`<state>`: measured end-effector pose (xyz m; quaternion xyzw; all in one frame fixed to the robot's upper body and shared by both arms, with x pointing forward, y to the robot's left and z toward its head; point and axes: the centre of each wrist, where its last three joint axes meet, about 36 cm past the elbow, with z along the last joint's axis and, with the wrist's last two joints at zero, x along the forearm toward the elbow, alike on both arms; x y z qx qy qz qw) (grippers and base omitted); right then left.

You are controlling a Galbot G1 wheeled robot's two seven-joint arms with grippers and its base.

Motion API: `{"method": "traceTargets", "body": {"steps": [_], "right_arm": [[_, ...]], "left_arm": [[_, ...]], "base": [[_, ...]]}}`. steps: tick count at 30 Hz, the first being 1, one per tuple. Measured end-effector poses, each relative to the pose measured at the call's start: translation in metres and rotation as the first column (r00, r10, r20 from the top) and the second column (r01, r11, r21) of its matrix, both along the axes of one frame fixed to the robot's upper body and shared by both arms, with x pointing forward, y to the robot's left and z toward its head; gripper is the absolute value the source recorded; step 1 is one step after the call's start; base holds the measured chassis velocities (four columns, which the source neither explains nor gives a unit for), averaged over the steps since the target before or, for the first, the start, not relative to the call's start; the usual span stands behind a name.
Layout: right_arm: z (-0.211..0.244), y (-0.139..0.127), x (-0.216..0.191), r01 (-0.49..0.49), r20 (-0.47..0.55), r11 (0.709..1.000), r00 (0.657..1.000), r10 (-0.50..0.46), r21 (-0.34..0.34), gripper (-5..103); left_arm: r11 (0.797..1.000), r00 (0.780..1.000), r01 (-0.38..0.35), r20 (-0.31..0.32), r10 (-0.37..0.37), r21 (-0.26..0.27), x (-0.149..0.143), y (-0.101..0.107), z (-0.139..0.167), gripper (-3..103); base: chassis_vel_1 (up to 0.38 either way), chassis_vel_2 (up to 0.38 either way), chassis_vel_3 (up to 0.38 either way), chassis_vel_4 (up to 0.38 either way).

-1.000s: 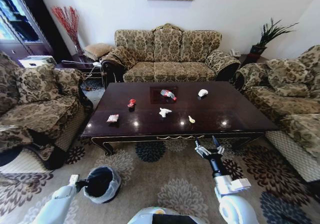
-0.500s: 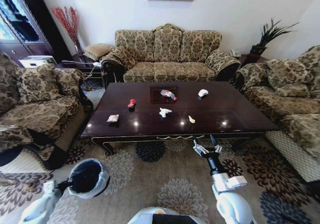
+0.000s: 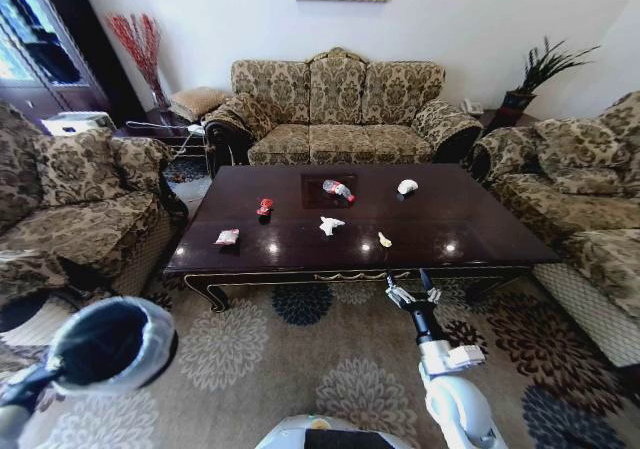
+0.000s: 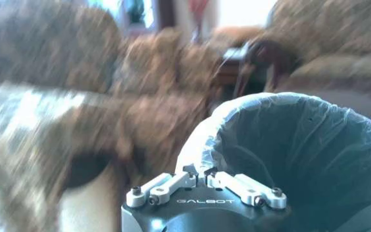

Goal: Move to the front of the table and place the trash on the table into the trash bin.

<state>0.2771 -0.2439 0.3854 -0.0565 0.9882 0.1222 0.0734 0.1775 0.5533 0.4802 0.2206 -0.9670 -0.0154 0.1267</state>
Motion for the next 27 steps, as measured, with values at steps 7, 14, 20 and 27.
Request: {"method": "traceTargets", "body": {"steps": [7,14,20,27], "right_arm": [[0.004,-0.005,0.004,0.023,0.039,0.999,0.999,-0.021,-0.05,100],[0.01,-0.014,0.004,0.026,0.057,0.995,0.998,-0.02,-0.098,100],[0.021,-0.014,0.002,0.023,0.068,0.993,0.998,-0.015,-0.115,100],[0.029,-0.015,0.0,0.028,0.079,0.992,0.997,-0.019,-0.12,100]], "left_arm": [[0.985,0.978,0.149,0.135,-0.159,0.082,0.03,-0.049,0.069,4],[0.928,0.908,0.334,0.21,-0.364,0.163,0.058,-0.096,0.112,4],[0.862,0.844,0.479,0.18,-0.505,0.167,0.093,-0.122,0.109,4],[0.842,0.828,0.51,0.165,-0.536,0.173,0.103,-0.129,0.106,4]], "base": [[0.0,0.0,0.0,0.0],[0.0,0.0,0.0,0.0],[0.0,0.0,0.0,0.0],[0.018,0.017,-0.019,-0.019]]}}
